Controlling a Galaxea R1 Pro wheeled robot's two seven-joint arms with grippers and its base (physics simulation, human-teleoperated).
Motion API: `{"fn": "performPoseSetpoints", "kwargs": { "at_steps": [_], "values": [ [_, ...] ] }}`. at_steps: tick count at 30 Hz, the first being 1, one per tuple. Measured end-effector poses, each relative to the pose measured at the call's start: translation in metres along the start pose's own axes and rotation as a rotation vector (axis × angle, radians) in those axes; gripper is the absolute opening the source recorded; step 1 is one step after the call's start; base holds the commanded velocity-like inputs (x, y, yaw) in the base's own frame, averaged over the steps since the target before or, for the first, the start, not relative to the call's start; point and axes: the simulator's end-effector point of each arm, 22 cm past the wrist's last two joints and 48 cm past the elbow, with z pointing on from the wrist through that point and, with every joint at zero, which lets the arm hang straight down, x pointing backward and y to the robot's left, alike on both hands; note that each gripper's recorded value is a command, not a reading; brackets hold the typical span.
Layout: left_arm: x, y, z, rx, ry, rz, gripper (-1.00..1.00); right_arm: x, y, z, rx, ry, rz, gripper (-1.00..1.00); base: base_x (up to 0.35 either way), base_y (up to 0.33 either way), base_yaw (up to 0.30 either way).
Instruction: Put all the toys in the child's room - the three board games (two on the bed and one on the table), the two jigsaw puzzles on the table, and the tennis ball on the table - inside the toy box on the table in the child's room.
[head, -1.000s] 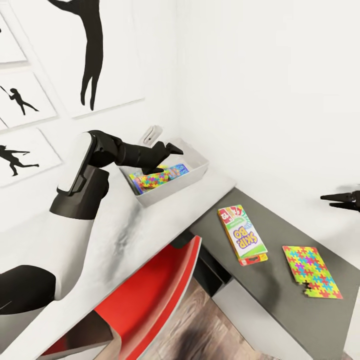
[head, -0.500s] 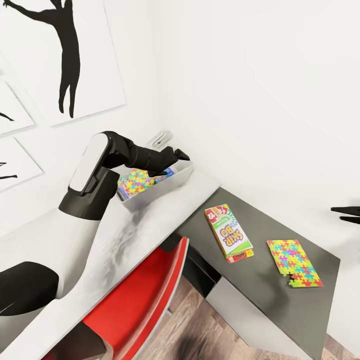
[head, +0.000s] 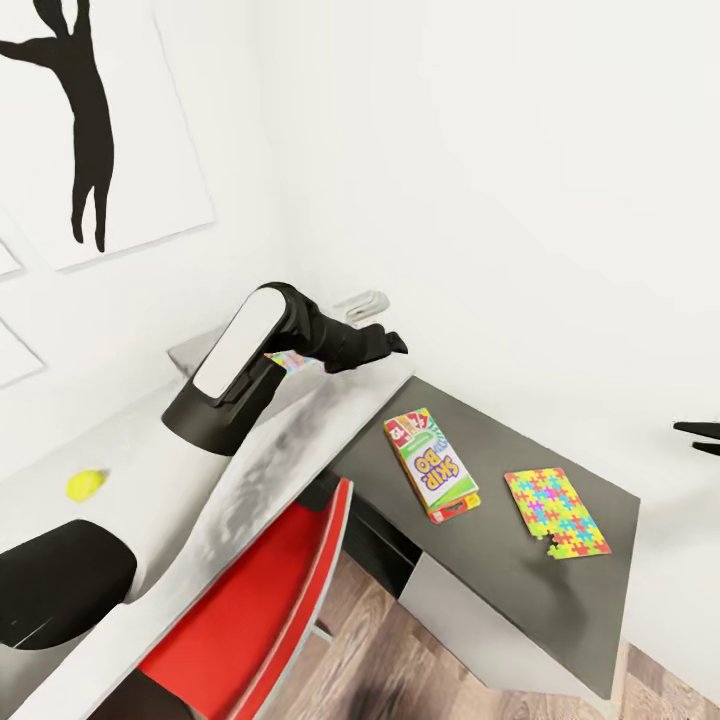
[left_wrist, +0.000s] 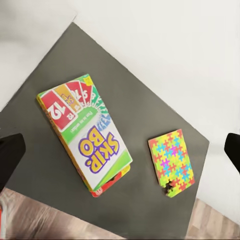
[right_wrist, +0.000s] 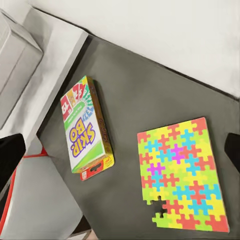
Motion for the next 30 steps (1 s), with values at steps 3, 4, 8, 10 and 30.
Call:
{"fn": "performPoseSetpoints", "kwargs": {
  "at_steps": [3, 4, 8, 10, 30],
  "values": [
    [0.009, -0.006, 0.007, -0.013, 0.020, 0.013, 1.00, 0.000, -0.004, 0.003, 0.021, -0.009, 0.002, 1.00, 0.000, 0.000, -0.184],
    [0.013, -0.007, 0.010, -0.018, 0.029, 0.017, 1.00, 0.001, -0.006, 0.005, 0.032, -0.011, 0.004, 1.00, 0.000, 0.000, -0.184],
    [0.021, -0.011, 0.017, -0.033, 0.046, 0.022, 1.00, 0.003, -0.014, 0.016, 0.082, -0.018, 0.003, 1.00, 0.000, 0.000, -0.184],
    [0.021, -0.013, 0.017, -0.034, 0.045, 0.020, 1.00, 0.002, -0.014, 0.017, 0.092, -0.022, 0.000, 1.00, 0.000, 0.000, -0.184],
    [0.023, -0.011, 0.014, -0.062, 0.031, -0.028, 1.00, 0.003, -0.010, 0.034, 0.140, -0.035, -0.013, 1.00, 0.000, 0.000, -0.183]
  ]
}}
